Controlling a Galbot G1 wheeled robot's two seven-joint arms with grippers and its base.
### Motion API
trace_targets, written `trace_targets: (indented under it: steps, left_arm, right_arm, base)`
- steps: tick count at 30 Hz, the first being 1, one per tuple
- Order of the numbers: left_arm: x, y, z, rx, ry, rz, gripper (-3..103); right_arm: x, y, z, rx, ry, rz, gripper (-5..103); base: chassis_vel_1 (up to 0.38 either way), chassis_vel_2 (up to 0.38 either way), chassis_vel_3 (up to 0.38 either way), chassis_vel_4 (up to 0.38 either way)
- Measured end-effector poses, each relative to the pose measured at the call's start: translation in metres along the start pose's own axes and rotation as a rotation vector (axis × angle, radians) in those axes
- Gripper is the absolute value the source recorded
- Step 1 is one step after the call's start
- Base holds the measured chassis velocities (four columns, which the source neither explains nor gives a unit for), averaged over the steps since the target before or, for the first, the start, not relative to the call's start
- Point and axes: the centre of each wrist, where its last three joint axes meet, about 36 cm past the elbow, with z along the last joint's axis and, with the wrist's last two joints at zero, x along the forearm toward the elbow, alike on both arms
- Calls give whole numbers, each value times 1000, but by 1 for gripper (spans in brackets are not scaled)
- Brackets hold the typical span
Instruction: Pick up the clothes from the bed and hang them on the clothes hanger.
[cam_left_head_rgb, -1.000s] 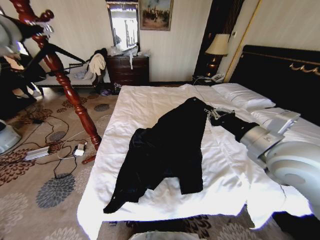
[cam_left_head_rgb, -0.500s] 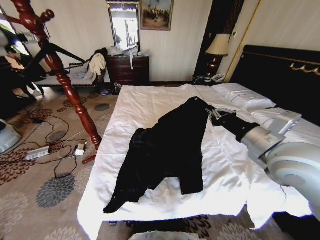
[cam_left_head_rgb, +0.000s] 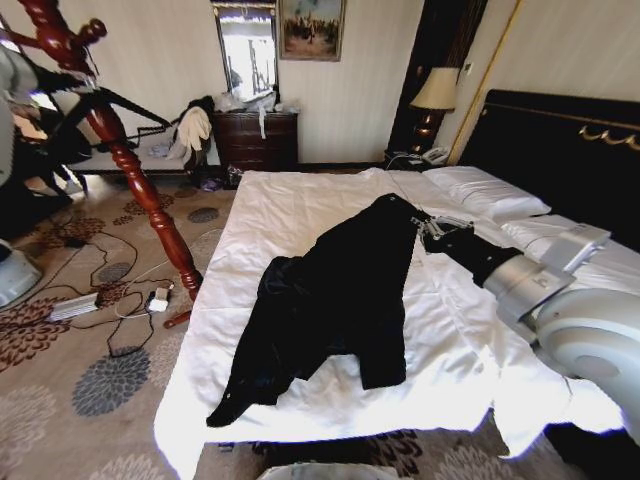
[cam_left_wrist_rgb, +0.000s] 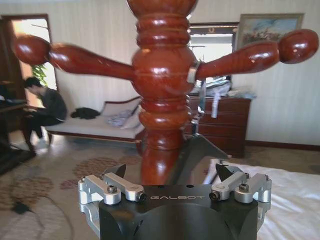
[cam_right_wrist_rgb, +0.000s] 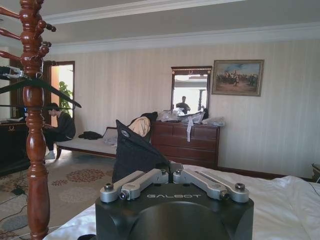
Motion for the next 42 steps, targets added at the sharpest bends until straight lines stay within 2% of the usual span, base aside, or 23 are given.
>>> trace_targets:
  steps: [2, 9, 13, 14, 16, 20, 23, 25, 26, 29, 30, 33, 34, 35, 42]
  left_arm:
    - [-1, 1, 2, 5, 4, 7, 100]
    - [-14, 15, 24, -36, 59, -8, 100]
    - [-16, 15, 28, -40, 68, -5, 98]
    - [-17, 15, 29, -40, 71, 1, 92]
    - [-18, 14, 29, -41, 71, 6, 92]
    - [-23, 5, 32, -49, 72, 20, 71]
    - [-25, -1, 33, -52, 73, 28, 66]
    - [-27, -7, 34, -56, 71, 35, 55]
    - [-27, -7, 34, -56, 71, 35, 55]
    - [-27, -12, 33, -58, 65, 40, 39]
    - [-27, -13, 32, -58, 62, 41, 39]
    - [-26, -14, 32, -56, 58, 46, 28]
    - [-26, -14, 32, -55, 57, 47, 28]
    - [-25, -13, 33, -53, 55, 51, 18]
    - [-23, -11, 35, -51, 55, 48, 16]
  right_arm:
    - [0, 0, 0, -4, 1, 0, 0]
    - [0, 0, 0, -9, 4, 1, 0]
    - [0, 0, 0, -7, 0, 1, 0]
    - [0, 0, -1, -6, 0, 1, 0]
    - [1, 1, 0, -6, 0, -1, 0]
    - [2, 3, 0, -6, 3, -5, 0]
    - [2, 3, 0, -3, 2, -5, 0]
    - [2, 3, -1, 4, 0, -3, 0]
    - [2, 3, -1, 4, 0, -3, 0]
    - [2, 3, -1, 9, -5, -1, 0]
    - [2, 3, -1, 9, -7, 0, 0]
    - [2, 2, -1, 7, -7, 1, 0]
    - [1, 2, 0, 7, -6, 2, 0]
    - [1, 2, 0, 7, -5, 2, 0]
    - [1, 2, -1, 11, -6, 3, 0]
  base:
    - [0, 0, 0, 0]
    - [0, 0, 0, 0]
    - [0, 0, 0, 0]
    - [0, 0, 0, 0]
    - [0, 0, 0, 0]
    - [0, 0, 0, 0]
    - [0, 0, 0, 0]
    - [0, 0, 0, 0]
    - [0, 0, 0, 0]
    - [0, 0, 0, 0]
    - [0, 0, 0, 0]
    - [0, 0, 0, 0]
    - [0, 0, 0, 0]
    - [0, 0, 0, 0]
    - [0, 0, 0, 0]
